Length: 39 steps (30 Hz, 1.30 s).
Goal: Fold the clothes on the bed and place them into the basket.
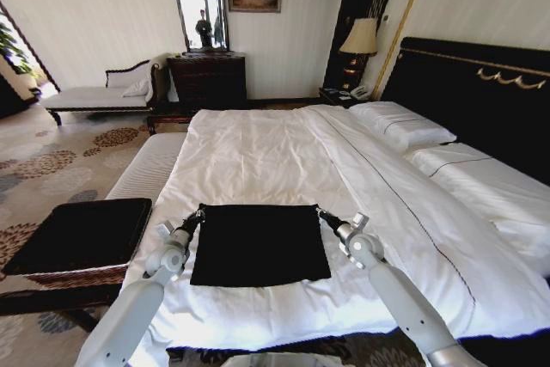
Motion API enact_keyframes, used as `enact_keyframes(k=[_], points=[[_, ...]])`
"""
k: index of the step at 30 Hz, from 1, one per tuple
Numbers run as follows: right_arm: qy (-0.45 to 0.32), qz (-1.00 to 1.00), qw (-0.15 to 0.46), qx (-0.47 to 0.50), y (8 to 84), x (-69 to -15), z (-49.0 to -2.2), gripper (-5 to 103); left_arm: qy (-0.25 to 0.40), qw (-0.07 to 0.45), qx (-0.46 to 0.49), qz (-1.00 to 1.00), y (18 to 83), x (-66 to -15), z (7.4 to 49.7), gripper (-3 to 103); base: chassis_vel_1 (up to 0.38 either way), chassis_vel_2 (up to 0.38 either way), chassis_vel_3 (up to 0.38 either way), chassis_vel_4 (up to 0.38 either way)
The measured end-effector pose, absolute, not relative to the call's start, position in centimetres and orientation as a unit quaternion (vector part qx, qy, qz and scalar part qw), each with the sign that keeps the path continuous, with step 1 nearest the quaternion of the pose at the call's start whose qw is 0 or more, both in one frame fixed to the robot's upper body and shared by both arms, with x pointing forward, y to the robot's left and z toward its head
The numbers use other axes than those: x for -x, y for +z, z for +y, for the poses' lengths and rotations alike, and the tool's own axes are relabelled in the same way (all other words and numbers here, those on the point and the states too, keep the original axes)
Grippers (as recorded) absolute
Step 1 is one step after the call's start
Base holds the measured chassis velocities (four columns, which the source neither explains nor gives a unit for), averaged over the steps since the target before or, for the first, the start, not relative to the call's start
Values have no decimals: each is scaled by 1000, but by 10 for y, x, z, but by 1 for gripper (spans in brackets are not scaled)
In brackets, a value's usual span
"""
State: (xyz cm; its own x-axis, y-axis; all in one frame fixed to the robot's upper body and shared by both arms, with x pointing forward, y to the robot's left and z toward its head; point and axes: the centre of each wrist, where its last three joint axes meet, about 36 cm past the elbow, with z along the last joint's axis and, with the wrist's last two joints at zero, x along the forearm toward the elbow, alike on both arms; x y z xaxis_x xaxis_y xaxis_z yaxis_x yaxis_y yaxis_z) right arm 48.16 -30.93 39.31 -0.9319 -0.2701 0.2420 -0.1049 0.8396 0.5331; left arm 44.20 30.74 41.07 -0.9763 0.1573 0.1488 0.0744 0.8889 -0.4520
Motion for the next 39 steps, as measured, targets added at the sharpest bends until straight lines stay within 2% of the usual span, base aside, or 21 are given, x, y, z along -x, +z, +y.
enact_keyframes(k=[6, 15, 26, 31, 39], points=[[-241, -958, 92, -125, 457, -466, -299, 1, 223, 25, 85, -971, 473, -429, 301, 0, 0, 0, 0, 0], [-229, -964, 38, -132, 523, -451, -294, 1, 214, -32, 101, -971, 534, -404, 305, 0, 0, 0, 0, 0], [-233, -961, 19, -146, 554, -431, -292, 1, 207, -44, 94, -973, 553, -373, 312, 0, 0, 0, 0, 0], [-233, -961, 21, -151, 559, -412, -289, 1, 211, -41, 85, -973, 553, -343, 310, 0, 0, 0, 0, 0], [-249, -956, 51, -149, 562, -345, -287, 1, 206, -29, 59, -976, 564, -267, 301, 0, 0, 0, 0, 0]])
